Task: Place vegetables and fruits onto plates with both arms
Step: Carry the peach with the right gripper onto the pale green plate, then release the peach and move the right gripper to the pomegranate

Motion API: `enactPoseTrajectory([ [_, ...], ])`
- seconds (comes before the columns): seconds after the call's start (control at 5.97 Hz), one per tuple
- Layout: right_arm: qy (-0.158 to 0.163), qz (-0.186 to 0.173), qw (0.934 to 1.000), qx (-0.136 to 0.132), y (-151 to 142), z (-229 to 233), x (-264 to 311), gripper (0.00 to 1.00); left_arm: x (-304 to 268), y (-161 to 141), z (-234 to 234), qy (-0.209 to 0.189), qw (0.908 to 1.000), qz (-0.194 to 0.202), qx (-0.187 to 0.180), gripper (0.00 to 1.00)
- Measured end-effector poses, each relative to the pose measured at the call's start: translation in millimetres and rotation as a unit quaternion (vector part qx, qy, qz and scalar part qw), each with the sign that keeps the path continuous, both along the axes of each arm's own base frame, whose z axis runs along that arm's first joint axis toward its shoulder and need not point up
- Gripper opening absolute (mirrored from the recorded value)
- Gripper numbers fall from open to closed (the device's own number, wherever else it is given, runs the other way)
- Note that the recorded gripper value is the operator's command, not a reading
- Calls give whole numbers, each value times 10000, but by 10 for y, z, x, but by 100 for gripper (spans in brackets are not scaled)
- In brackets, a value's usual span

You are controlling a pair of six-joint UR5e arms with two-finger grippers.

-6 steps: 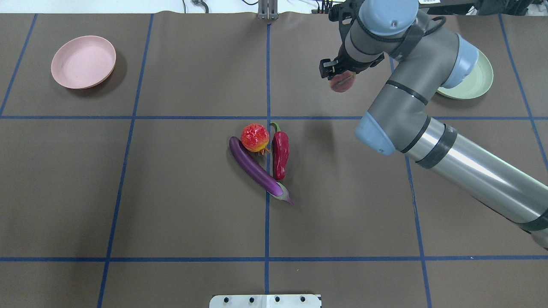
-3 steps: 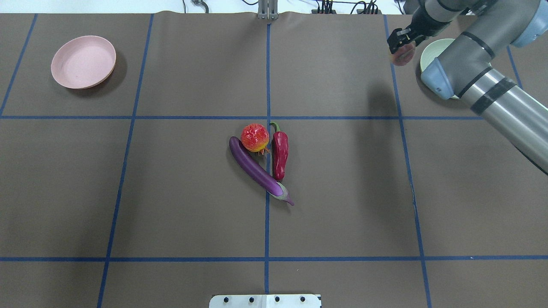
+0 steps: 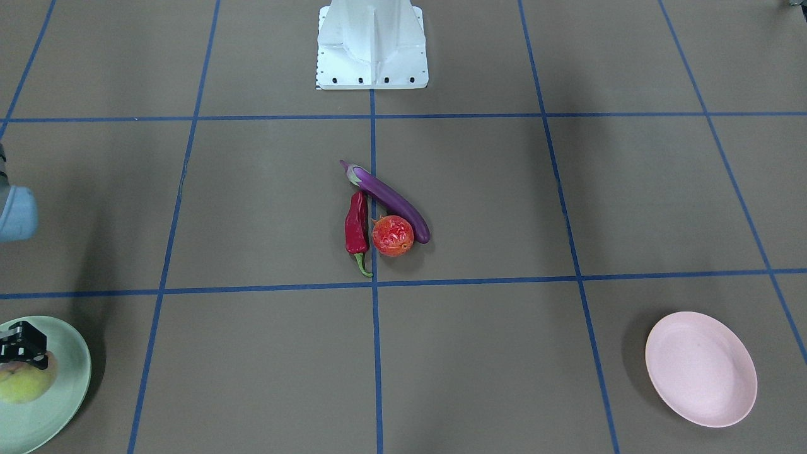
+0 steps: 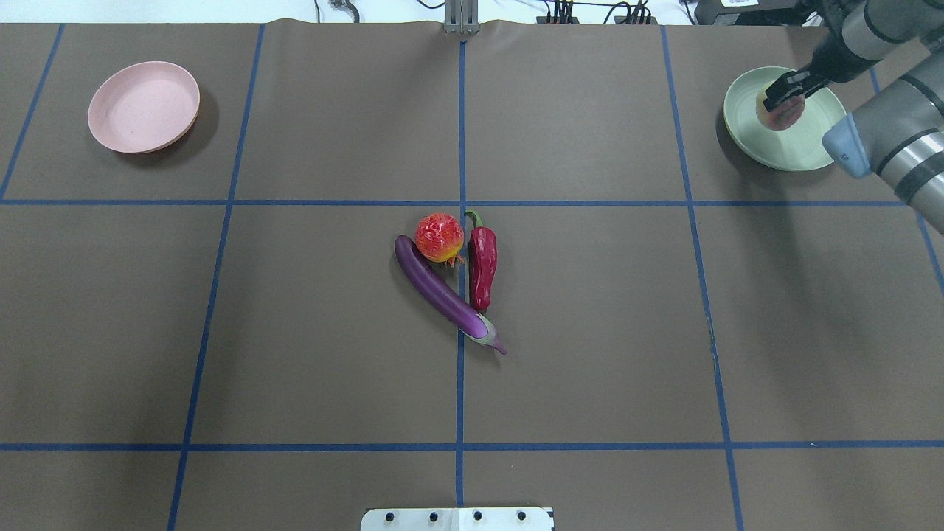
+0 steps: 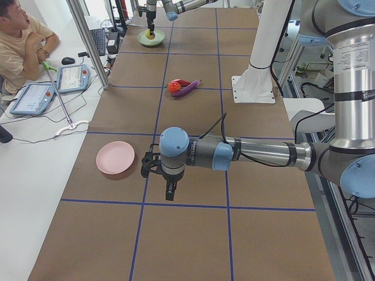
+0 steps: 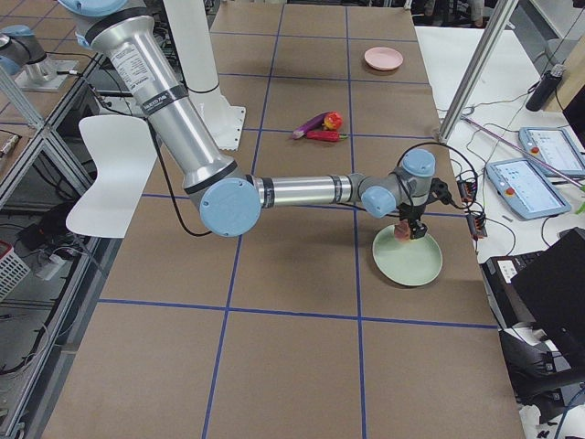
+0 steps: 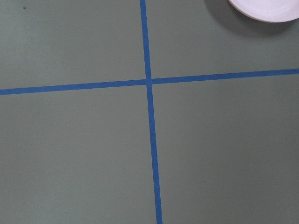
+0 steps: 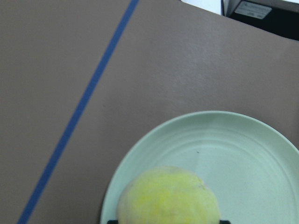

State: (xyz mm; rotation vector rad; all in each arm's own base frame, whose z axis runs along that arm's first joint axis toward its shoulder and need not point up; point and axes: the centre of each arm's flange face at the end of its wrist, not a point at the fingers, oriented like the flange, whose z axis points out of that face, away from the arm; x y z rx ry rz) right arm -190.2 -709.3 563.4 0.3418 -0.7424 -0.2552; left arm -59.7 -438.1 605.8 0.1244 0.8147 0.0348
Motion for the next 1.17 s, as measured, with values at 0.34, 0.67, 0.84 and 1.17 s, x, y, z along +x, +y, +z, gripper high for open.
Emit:
enactPoseTrajectory([
  [0.34,-32,57,9999,83,62,278,75,99,0,-1,-5,0,10000,-1,4,100],
  [0.67,-455,540,9975,-101,-14,-327,6,99,0,-1,-8,1,10000,-3,5,100],
  [0.84,-716,755,9941,-300,-9,-888,-151,99,0,-1,-7,0,10000,-1,5,100],
  [1.17,-952,1094,9873,-652,290,-2049,-1197,98,0,-1,-5,0,10000,0,5,100],
])
